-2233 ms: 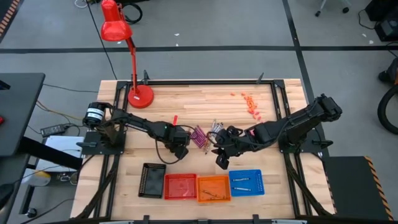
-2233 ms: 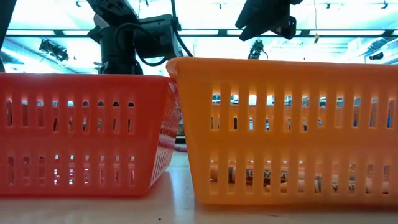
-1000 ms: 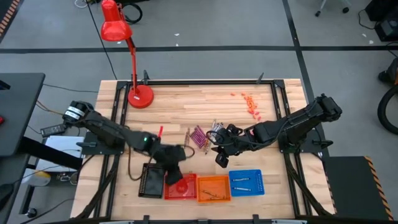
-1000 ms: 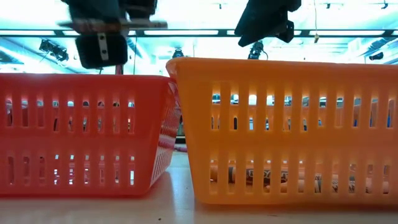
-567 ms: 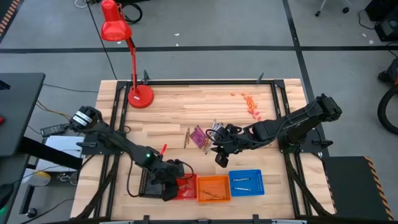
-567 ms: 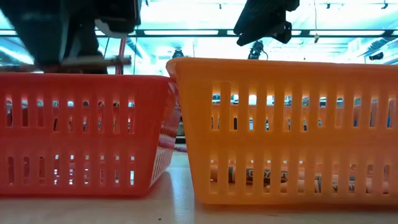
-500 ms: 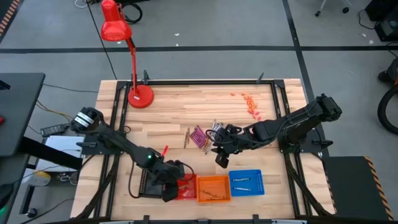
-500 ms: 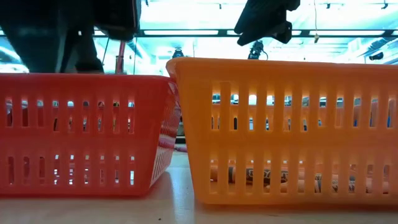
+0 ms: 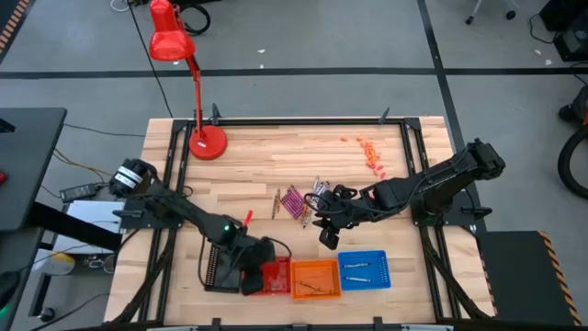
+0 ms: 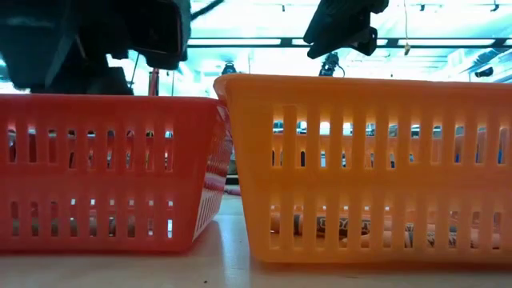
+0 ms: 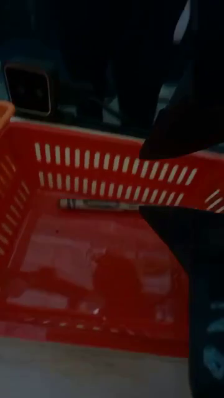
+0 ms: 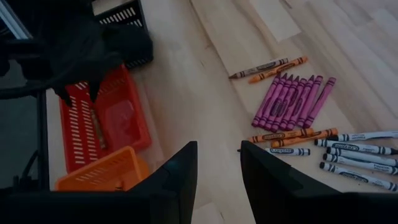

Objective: Sort crayons
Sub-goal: Put the brown crayon into the red bin

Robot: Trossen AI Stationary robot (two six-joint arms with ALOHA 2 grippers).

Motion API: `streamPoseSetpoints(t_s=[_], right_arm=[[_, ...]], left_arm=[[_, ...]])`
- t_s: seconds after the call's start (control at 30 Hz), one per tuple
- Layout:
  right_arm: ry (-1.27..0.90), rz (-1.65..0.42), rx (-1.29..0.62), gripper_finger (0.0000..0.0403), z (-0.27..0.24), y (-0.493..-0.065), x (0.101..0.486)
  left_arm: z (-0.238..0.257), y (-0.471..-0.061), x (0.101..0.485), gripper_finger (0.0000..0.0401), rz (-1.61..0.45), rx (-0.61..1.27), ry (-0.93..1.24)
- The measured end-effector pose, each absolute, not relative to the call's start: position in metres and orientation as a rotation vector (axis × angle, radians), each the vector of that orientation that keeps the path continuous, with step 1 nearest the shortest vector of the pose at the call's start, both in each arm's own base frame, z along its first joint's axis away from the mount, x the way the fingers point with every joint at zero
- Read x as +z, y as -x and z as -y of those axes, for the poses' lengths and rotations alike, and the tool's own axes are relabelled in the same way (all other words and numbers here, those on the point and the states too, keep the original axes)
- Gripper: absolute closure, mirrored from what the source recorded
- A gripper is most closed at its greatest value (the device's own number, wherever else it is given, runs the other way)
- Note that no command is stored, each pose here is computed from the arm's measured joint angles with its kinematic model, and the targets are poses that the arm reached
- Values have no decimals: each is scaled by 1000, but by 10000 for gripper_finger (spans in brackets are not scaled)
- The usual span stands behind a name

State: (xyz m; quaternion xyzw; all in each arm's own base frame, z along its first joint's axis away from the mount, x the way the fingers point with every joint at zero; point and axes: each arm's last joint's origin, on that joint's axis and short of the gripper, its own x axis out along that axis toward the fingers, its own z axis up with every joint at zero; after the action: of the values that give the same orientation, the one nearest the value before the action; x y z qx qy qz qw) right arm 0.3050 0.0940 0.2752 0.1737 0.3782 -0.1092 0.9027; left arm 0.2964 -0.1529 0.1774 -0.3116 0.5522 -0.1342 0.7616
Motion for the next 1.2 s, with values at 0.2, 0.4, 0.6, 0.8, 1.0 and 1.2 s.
streamPoseSetpoints(t_s=[0.2,0.4,0.6,0.8,1.0,1.2], right_arm=[[-370,-777,-229,276,-94,-305,275],[-393,-750,-281,276,-93,-306,276],[-428,-718,-336,276,-87,-308,277],[-459,-701,-360,276,-86,-308,277],[-476,-691,-362,276,-86,-309,278],[-457,-694,-355,276,-86,-309,278]], left_arm=[[122,-305,197,260,-1126,-312,744],[84,-309,217,260,-970,-169,668],[45,-312,211,260,-916,113,514],[18,-313,197,260,-947,338,484],[5,-314,179,260,-1033,440,540],[-1,-316,163,260,-1079,501,583]])
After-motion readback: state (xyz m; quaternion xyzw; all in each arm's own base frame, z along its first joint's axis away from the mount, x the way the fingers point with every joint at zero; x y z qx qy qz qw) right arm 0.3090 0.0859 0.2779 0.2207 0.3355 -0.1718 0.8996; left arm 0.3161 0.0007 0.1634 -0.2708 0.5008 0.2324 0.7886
